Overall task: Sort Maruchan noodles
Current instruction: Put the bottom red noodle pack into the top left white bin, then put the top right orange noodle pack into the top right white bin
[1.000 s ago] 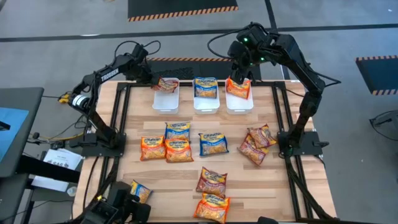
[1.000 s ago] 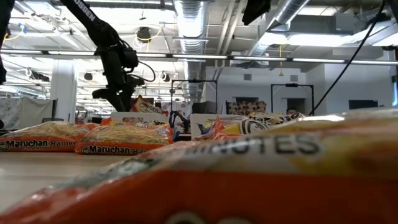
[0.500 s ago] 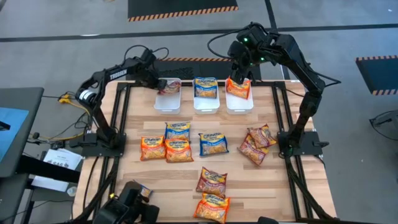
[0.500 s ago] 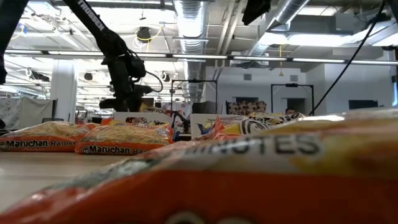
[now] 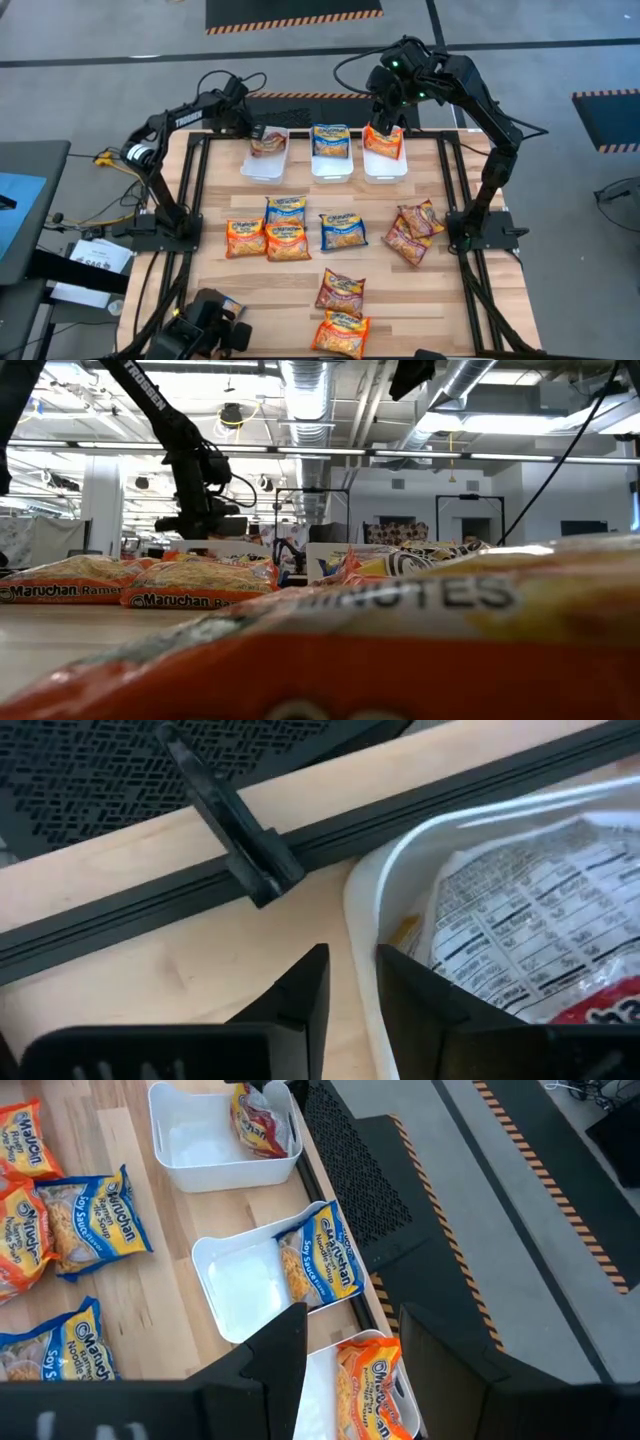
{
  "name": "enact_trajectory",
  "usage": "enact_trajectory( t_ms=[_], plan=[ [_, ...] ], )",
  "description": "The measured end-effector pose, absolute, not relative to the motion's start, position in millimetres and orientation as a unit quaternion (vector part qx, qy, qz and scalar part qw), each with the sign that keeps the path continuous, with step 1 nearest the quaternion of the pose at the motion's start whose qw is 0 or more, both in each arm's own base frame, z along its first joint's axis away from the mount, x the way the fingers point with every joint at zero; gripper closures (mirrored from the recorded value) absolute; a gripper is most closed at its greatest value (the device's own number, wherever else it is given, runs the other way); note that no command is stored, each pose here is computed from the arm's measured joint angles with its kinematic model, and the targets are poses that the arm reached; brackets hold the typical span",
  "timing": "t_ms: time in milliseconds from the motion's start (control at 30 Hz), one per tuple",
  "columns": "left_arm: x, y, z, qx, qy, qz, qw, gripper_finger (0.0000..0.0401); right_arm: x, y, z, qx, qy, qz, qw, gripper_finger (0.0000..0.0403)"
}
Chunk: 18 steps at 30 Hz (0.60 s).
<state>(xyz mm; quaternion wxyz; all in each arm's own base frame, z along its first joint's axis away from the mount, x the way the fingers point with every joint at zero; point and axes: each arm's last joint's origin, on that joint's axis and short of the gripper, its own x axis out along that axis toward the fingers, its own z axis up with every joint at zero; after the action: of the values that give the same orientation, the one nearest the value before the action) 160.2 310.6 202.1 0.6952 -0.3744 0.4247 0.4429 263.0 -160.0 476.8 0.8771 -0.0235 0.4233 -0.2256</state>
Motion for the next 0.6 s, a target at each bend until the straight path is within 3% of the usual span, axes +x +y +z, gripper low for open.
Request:
enact_trajectory(
  t_ms=[233, 600],
  plan=[
    [155, 315, 235, -0.382, 0.444, 0.396, 0.707, 0.0333, 263, -159, 477, -0.024, 0.425, -0.224, 0.877, 0.0218],
    [161, 311, 332, -0.324, 0.462, 0.388, 0.728, 0.0333, 259, -149, 470, 0.009, 0.468, -0.213, 0.858, 0.0218]
  ],
)
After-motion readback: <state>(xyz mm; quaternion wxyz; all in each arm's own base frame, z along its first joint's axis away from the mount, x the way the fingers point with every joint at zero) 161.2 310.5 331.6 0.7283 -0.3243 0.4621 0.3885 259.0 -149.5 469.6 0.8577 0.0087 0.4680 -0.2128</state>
